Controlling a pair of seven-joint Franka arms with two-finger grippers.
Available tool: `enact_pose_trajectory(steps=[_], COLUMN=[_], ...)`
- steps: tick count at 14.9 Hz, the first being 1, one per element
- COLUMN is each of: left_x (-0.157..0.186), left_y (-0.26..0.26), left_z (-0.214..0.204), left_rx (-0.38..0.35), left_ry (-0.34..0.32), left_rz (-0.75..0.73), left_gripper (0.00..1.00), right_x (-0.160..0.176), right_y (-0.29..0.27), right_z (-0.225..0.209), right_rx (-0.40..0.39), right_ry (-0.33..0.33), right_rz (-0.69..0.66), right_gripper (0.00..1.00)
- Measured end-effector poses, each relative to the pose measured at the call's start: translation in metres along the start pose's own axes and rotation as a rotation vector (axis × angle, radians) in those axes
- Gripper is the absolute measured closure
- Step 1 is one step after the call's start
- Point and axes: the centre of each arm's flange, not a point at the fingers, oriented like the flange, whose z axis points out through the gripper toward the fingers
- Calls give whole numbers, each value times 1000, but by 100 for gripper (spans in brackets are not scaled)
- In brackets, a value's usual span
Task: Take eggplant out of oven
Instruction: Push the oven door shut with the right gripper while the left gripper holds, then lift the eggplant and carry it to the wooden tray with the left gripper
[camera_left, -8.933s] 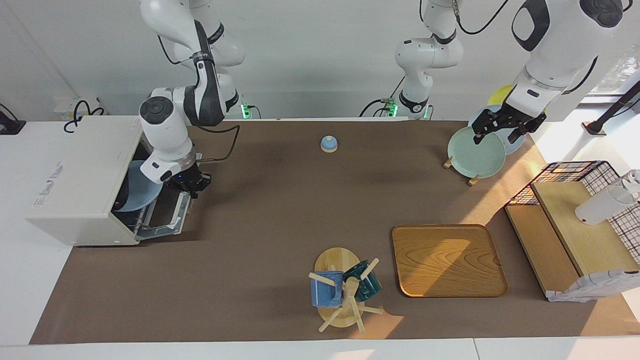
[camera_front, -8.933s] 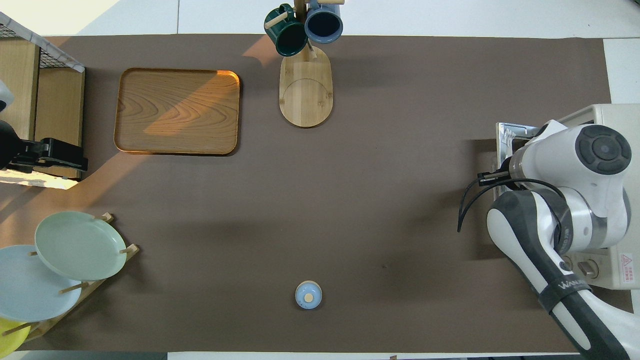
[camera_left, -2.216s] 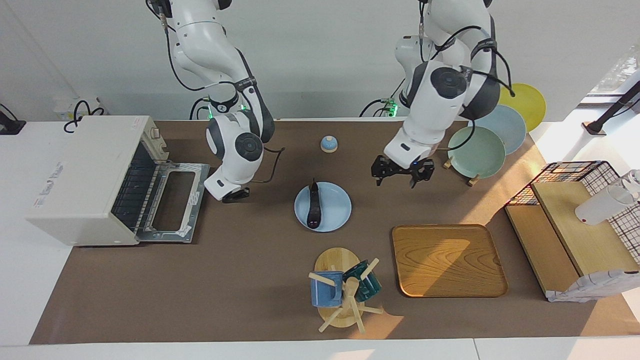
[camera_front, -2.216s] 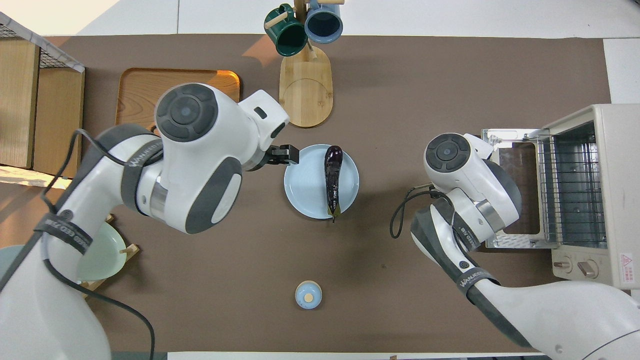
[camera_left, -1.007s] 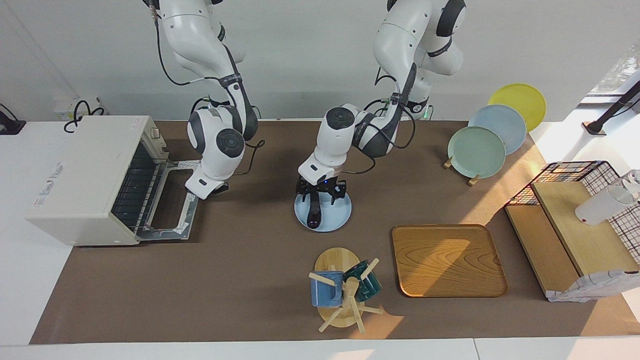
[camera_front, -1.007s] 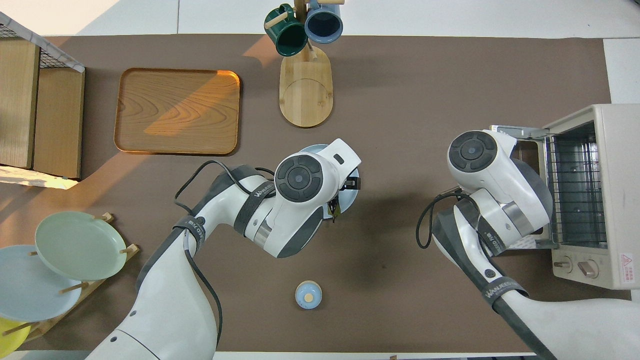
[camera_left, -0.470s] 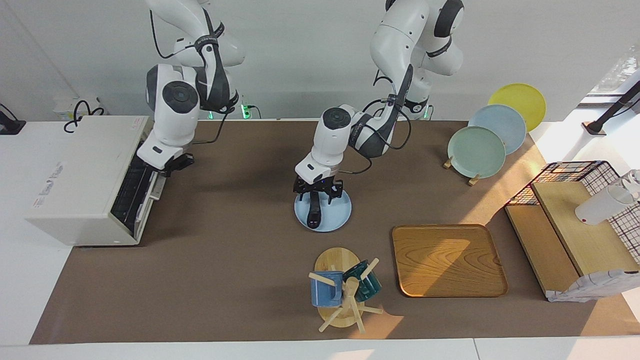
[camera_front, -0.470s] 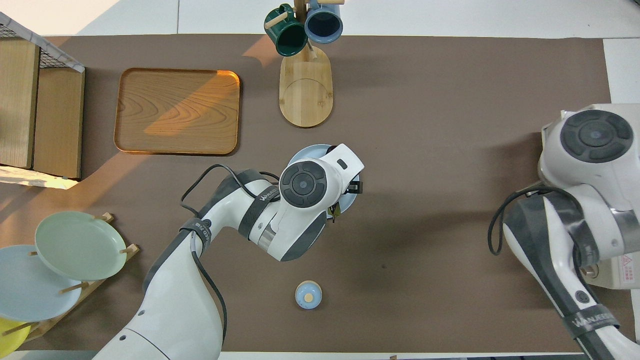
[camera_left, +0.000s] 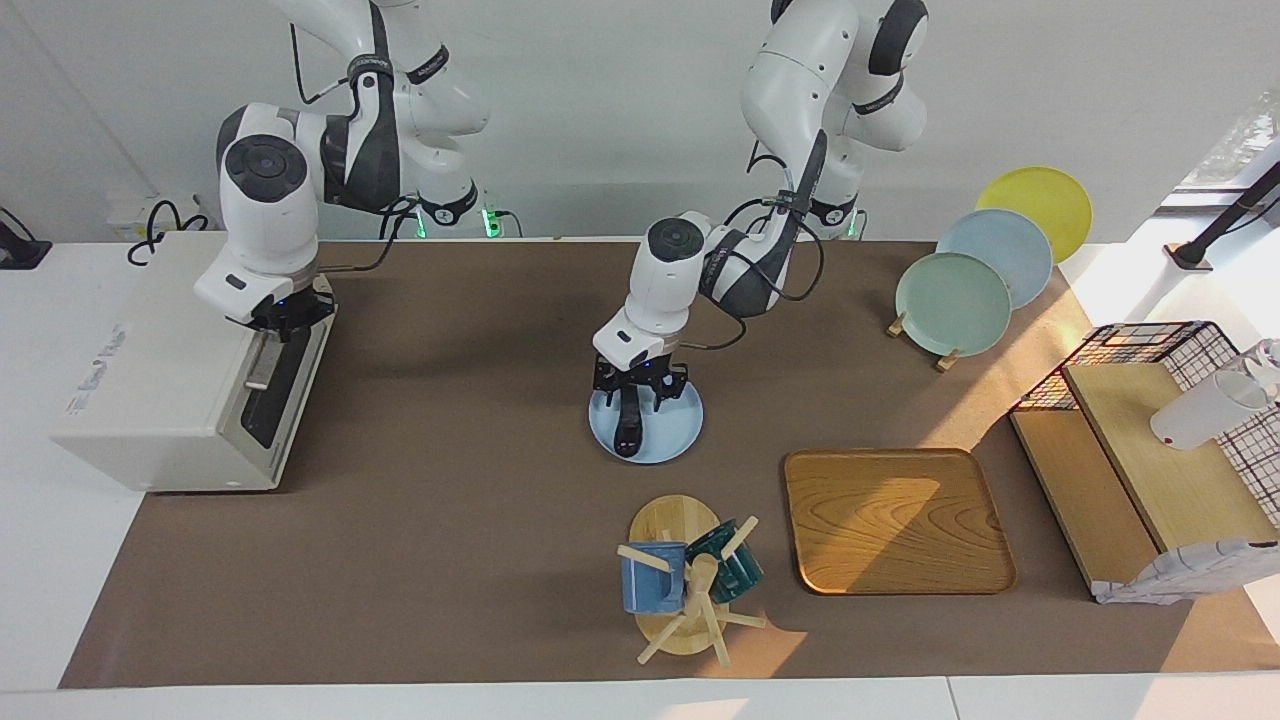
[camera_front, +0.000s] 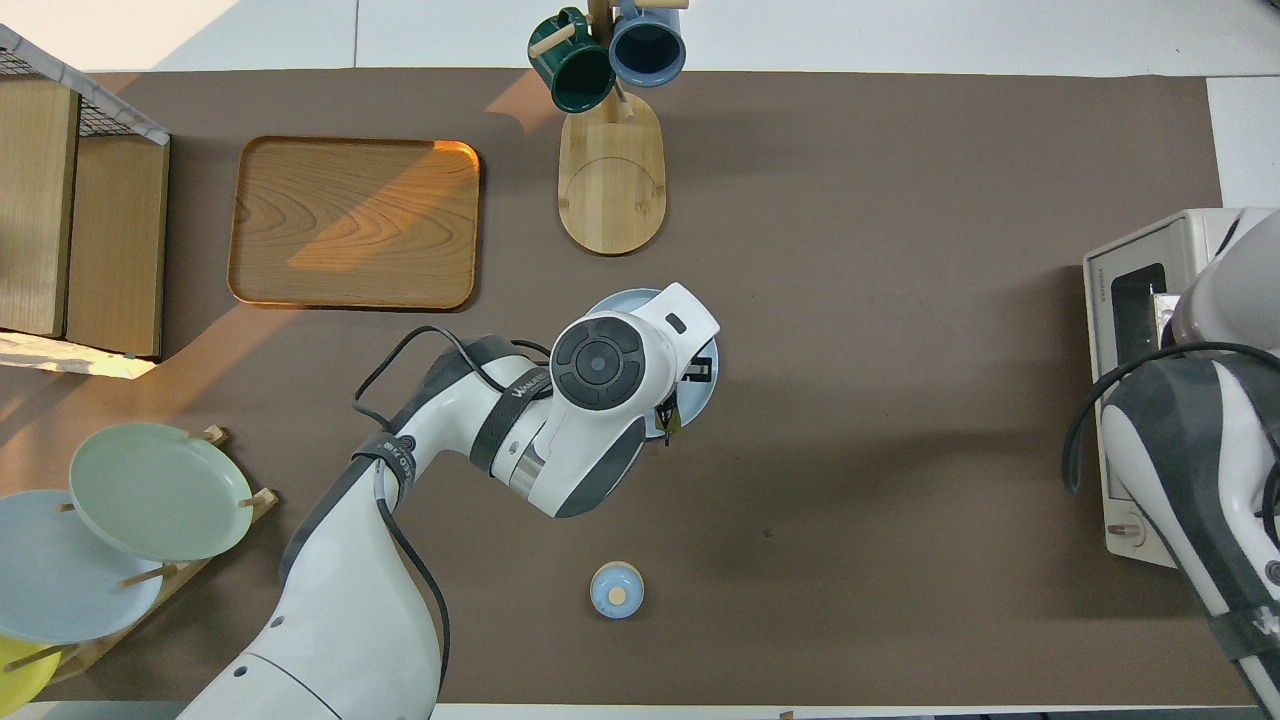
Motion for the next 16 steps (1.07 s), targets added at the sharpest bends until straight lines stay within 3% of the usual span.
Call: enact_pose_trajectory(steps=[2,3,5,8,12,16], left_x=[1,2,6,12,34,79], left_y=[-3,-5,-10,-19,-52,-124], left_z=[0,1,0,-5,-48,-105], left_rx=[5,9,14,25,38,55], left_ry=[-4,-7,-10,-23,-30,-35], left_rz=[6,7,6,-6,-55,-115], left_gripper=[51,52,68,68,68,68], right_x=[-6,-8,-10,-10,-5,5], right_y=[19,26,28,22,9,-16], right_z=[-21,-40,-79,-114,-121,-138], right_rx=[102,145,226,335,347,336], right_ry=[-21,-4,48,118,123,113], right_rz=[61,79,98,99,94,92], right_gripper=[96,89,69,37,0,0])
